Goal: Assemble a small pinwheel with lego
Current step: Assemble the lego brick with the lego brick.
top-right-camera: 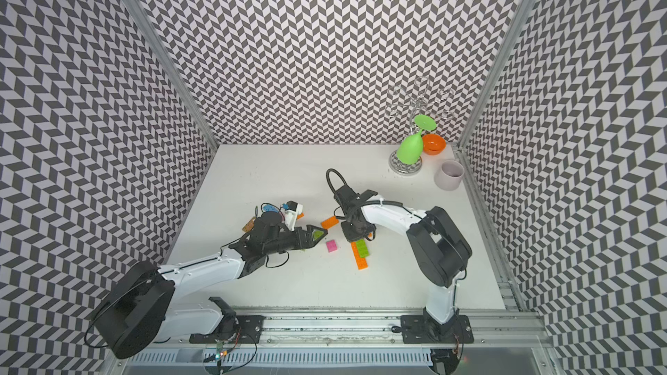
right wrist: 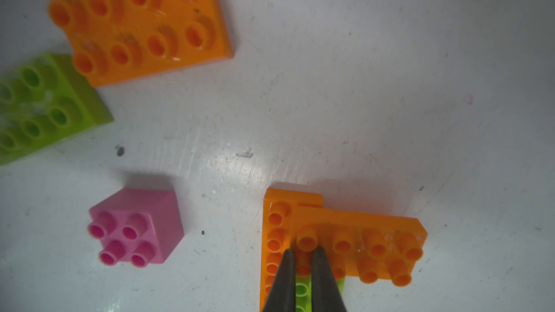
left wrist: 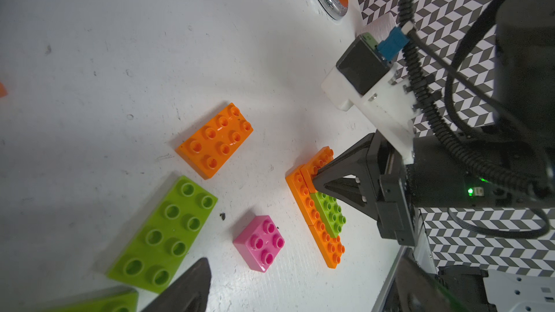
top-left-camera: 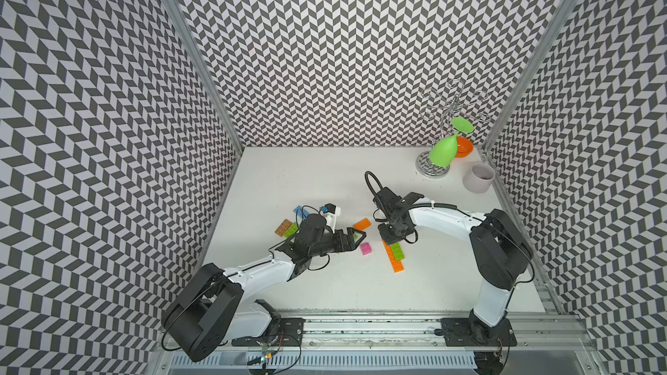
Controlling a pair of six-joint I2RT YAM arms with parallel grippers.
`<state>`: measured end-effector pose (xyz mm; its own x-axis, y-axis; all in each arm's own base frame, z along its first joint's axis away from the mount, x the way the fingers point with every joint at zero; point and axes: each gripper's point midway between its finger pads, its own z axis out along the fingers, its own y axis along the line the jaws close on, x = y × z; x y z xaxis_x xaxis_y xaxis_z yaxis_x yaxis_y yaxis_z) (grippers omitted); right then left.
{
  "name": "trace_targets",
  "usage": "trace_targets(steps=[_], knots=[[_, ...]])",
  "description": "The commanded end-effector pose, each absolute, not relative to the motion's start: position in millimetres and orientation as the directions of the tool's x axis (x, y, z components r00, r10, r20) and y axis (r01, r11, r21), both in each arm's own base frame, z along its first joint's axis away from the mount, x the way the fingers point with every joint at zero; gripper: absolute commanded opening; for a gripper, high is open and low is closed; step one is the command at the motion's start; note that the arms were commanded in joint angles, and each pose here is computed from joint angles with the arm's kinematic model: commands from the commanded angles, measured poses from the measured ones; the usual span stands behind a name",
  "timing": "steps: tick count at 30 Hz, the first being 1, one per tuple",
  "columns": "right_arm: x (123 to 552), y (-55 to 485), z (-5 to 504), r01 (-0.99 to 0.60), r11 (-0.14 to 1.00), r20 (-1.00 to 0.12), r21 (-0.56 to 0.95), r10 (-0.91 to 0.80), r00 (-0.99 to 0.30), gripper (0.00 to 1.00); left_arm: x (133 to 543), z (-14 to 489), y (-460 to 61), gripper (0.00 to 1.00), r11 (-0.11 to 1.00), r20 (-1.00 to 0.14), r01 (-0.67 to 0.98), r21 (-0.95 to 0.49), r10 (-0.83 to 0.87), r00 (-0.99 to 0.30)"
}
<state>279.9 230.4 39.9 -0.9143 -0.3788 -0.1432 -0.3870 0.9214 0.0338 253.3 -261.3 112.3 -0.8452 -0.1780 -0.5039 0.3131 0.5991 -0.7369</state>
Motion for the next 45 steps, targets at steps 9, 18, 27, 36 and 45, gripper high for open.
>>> trace_targets(steps=[9, 18, 27, 36, 45], knots=[[259, 206, -6, -0.365, 0.928, -0.003, -0.069, -0.366, -0.93, 0.11, 256, 113, -256, 0.95, 0.617, -0.528, 0.319, -0.719, -0.187, -0.828], [268, 200, 17, -0.337, 0.934, -0.053, -0.116, -0.344, -0.937, 0.11, 255, 119, -253, 0.95, 0.638, -0.55, 0.334, -0.694, -0.169, -0.818], [267, 203, 17, -0.328, 0.94, -0.06, -0.097, -0.335, -0.94, 0.13, 252, 117, -250, 0.95, 0.641, -0.545, 0.327, -0.694, -0.172, -0.82], [298, 234, 62, -0.321, 0.947, -0.189, -0.024, -0.32, -0.928, 0.18, 253, 128, -245, 0.95, 0.648, -0.563, 0.329, -0.687, -0.189, -0.804], [309, 246, 92, -0.332, 0.943, -0.282, 0.023, -0.313, -0.907, 0.29, 252, 133, -238, 0.95, 0.656, -0.569, 0.318, -0.685, -0.207, -0.796]])
